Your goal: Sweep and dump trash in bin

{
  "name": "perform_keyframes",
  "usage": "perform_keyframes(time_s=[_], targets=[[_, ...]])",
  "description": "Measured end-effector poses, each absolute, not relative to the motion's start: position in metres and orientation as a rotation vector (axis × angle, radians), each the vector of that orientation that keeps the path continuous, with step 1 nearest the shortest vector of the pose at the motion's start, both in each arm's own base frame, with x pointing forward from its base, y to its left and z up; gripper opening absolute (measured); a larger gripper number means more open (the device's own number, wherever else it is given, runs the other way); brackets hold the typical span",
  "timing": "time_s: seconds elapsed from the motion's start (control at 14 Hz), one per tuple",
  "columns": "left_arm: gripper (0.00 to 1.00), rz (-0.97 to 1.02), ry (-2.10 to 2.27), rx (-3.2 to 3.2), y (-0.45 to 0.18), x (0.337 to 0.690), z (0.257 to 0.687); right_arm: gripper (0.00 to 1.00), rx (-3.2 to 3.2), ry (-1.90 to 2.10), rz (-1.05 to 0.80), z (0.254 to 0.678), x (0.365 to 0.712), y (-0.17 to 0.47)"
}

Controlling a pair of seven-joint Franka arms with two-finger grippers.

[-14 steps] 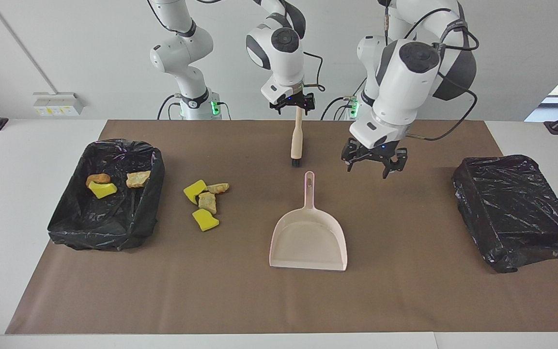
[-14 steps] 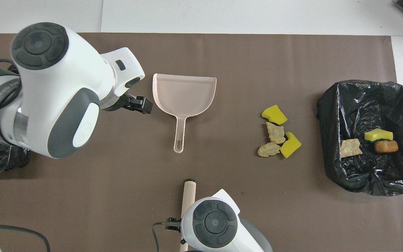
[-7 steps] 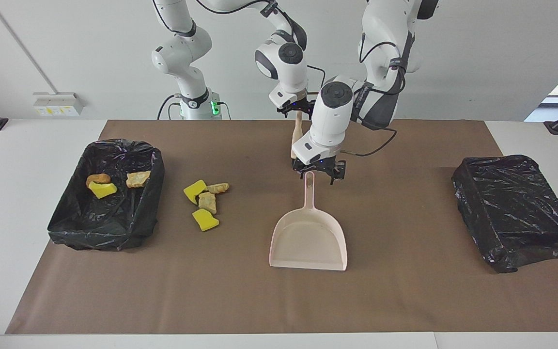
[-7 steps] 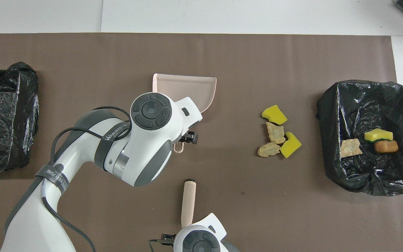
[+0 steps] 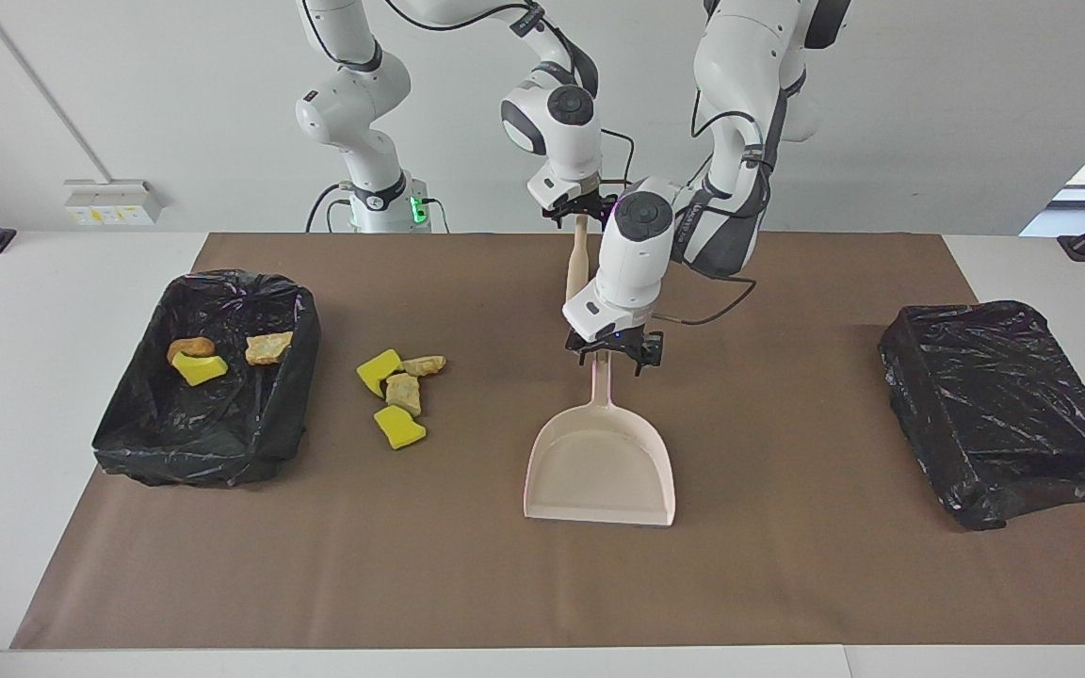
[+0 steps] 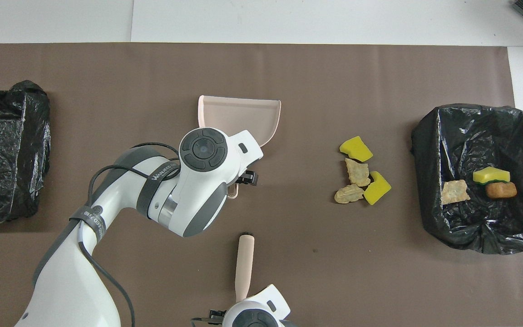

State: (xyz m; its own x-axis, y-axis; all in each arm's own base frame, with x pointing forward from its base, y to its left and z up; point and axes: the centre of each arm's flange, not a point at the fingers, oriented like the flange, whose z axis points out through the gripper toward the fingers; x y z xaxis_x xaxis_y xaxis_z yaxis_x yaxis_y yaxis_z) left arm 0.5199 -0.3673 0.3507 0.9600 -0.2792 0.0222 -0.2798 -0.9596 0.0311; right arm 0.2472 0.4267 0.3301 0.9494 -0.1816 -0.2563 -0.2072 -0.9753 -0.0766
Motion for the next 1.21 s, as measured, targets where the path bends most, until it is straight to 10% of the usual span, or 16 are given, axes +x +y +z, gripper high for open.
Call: perform_keyframes(time_s=[0.21, 0.36, 0.93, 1.21], targets=[[0.96, 0.063, -0.431, 3.075, -0.365, 0.527, 0.349, 0.5, -3.0, 0.304, 0.38, 0.33, 0.248, 0.426], [0.74, 0.081, -0.436, 3.079, -0.364, 0.531, 0.352, 0.28, -2.998, 0.311, 0.379, 0.33, 0.25, 0.425], [0.31, 0.111, -0.515, 3.119, -0.363, 0.532, 0.349, 0.26, -3.106, 0.326, 0.453, 0.383, 0.289, 0.388], [0.31, 0.082, -0.737, 3.118, -0.358, 0.534, 0.355, 0.26, -3.166, 0.304, 0.484, 0.442, 0.329, 0.309]])
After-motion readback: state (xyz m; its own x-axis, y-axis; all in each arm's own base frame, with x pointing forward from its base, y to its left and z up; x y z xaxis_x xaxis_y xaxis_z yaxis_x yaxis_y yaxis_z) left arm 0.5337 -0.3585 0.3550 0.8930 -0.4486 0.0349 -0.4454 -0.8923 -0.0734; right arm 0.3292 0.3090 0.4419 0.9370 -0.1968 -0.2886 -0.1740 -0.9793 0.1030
